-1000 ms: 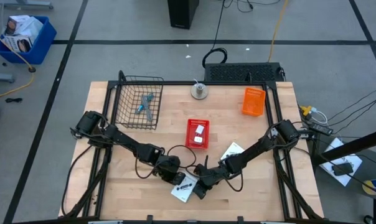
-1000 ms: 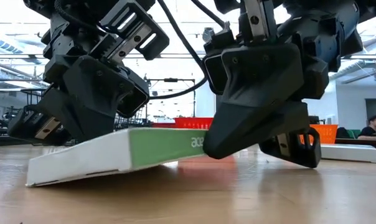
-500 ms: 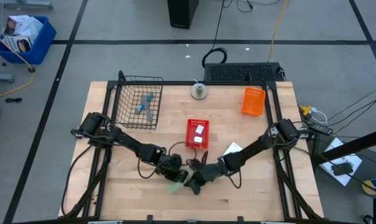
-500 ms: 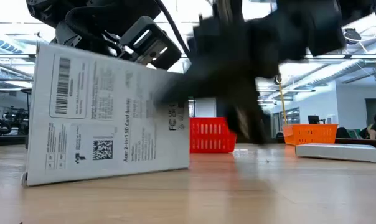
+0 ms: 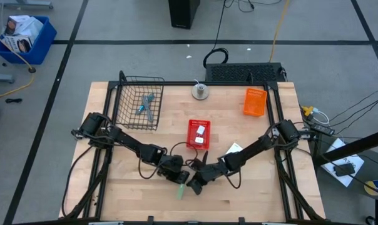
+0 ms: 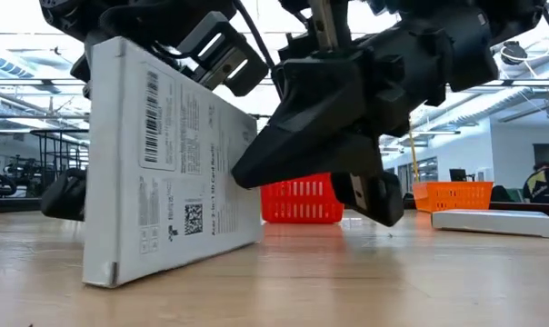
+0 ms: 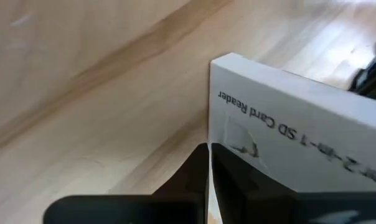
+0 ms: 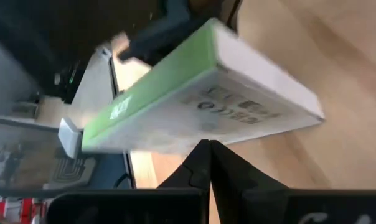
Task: Pick and place items into bin
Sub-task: Put the left white card reader box into the orange bin
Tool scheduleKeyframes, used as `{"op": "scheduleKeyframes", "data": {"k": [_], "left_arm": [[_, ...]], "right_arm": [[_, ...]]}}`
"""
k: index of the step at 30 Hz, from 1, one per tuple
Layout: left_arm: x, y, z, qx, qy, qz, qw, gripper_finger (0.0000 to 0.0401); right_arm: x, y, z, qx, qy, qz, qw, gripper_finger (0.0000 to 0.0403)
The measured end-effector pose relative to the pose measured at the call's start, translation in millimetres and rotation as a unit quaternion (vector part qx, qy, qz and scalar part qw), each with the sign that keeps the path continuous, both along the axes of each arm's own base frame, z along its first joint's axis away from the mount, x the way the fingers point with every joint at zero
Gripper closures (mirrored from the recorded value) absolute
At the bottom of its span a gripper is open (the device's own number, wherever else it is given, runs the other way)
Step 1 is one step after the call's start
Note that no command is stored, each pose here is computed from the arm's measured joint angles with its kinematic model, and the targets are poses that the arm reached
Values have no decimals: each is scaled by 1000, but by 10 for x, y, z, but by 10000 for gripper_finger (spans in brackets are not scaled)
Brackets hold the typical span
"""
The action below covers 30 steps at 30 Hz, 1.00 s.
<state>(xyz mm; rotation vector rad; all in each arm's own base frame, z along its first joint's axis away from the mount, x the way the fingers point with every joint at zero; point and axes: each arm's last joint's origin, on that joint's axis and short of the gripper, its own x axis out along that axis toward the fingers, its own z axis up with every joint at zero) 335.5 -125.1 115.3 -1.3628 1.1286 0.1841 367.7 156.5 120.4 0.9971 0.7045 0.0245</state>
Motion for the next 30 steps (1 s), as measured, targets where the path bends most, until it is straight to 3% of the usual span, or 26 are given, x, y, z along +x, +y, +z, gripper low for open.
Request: {"op": "scheduleKeyframes", "data": {"k": [7,20,30], "left_arm": [[11,-5,15,-4,-8,-1,1000,397],[8,-12,18,9,-17,-10,1000,378],[5,-10,16,20,-24,-25,999,391]], "right_arm": [[-4,10,1,0,0,11,1000,403],[-12,27,6,11,3,35,999,397],[-32,49,-2,7,5,95,995,370]]}}
